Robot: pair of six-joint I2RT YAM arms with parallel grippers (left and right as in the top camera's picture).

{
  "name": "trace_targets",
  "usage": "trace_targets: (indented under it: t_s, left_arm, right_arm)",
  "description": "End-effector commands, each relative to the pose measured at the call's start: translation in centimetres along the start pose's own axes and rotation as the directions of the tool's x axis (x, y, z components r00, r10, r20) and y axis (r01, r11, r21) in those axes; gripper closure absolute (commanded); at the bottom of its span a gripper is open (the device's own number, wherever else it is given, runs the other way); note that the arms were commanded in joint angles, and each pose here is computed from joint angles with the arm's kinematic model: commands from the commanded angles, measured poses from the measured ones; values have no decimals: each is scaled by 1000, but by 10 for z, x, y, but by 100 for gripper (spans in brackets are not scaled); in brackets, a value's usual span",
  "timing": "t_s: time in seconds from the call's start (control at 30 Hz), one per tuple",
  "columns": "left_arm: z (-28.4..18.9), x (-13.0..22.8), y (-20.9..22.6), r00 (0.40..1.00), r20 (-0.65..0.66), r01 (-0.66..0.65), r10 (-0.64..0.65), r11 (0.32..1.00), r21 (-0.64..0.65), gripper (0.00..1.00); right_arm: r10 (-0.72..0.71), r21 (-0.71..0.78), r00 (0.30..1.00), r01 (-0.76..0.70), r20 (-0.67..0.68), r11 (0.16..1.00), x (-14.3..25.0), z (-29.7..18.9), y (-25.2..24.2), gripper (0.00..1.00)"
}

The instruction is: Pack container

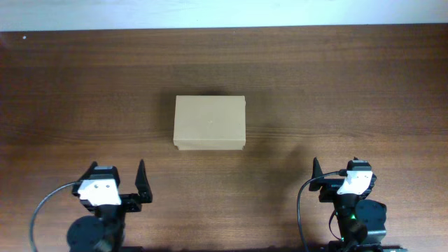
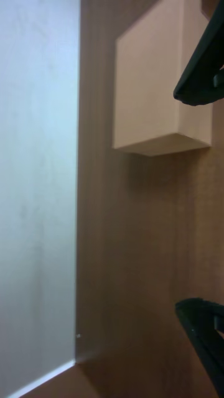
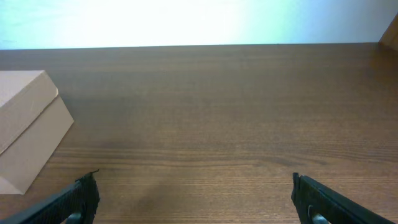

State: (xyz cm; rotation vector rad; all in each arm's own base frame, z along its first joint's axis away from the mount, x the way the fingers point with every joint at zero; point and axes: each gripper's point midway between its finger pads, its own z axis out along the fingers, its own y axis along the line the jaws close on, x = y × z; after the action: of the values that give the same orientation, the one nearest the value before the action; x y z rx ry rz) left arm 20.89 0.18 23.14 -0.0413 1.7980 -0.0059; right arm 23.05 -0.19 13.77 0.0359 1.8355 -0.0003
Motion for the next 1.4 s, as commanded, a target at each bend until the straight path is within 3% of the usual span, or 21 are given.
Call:
trace_targets:
  t_s: [0.0, 0.5, 1.37]
  left_arm:
    - [8, 22, -1, 1000, 4, -3, 3, 1000, 8, 0]
    - [33, 104, -2, 989, -144, -13, 15, 1000, 13, 0]
    - [34, 106, -2, 989, -149, -13, 15, 1000, 13, 0]
  right_arm:
    - [13, 2, 1000, -13, 1, 1000, 2, 0, -1, 1]
    - [13, 2, 1000, -13, 1, 1000, 2, 0, -1, 1]
    - [13, 2, 1000, -13, 1, 1000, 2, 0, -1, 1]
